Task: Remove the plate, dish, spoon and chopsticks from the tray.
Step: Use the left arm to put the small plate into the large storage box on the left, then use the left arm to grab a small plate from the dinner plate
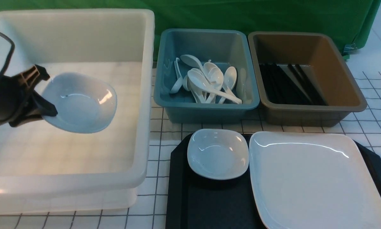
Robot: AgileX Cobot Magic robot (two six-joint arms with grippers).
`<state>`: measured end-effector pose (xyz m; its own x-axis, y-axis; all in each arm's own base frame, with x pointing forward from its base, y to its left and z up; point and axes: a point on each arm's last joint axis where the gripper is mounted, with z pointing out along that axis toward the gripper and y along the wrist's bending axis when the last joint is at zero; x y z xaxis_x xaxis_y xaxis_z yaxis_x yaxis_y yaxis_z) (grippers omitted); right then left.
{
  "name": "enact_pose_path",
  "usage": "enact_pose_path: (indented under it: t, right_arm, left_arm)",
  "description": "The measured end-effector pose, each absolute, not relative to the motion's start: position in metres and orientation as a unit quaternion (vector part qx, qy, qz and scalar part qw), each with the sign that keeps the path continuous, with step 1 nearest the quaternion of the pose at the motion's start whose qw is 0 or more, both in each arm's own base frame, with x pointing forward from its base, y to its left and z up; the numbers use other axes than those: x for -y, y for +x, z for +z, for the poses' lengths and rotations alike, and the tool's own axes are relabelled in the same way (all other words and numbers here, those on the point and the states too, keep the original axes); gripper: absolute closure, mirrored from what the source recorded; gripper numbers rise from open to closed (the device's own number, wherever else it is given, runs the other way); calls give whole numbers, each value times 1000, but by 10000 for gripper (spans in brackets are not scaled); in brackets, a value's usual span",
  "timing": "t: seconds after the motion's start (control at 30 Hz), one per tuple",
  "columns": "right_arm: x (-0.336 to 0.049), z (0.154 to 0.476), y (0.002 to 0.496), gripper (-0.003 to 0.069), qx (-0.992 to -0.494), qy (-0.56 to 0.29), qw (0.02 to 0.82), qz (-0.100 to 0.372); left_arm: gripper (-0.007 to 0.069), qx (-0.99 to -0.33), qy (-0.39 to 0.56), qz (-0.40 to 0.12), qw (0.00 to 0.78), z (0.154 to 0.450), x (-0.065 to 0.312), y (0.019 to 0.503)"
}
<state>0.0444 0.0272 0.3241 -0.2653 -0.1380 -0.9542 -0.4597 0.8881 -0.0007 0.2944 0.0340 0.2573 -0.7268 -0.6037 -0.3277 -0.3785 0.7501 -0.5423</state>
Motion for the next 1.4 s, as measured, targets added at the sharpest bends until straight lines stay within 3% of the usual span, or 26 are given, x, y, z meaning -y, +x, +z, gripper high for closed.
enact_pose_path:
  t: [0.27, 0.5, 0.9, 1.0, 1.17, 1.3, 1.4]
  right_arm:
    - [-27, 324, 44, 440, -782, -190, 577, 140]
    - [-27, 325, 45, 440, -780, -189, 580, 140]
    - [-27, 325, 45, 429, -780, -189, 580, 140]
    - [-27, 325, 45, 429, -780, -189, 580, 140]
    - [-27, 325, 45, 429, -780, -189, 580, 140]
    - [-27, 325, 45, 429, -780, -190, 579, 140]
    - [-27, 326, 42, 466, -787, -194, 568, 139]
  left_arm:
    - [605, -910, -285, -240, 180, 226, -33, 304]
    - [543, -914, -282, -242, 165, 210, -24, 312]
    - [284, -947, -204, -211, 130, 199, -9, 310]
    - [190, -953, -184, -205, 128, 206, -9, 313]
    - [120, -959, -147, -200, 137, 231, -10, 318]
    - [123, -958, -121, -203, 161, 266, -9, 320]
    - [188, -952, -104, -230, 173, 294, -2, 317]
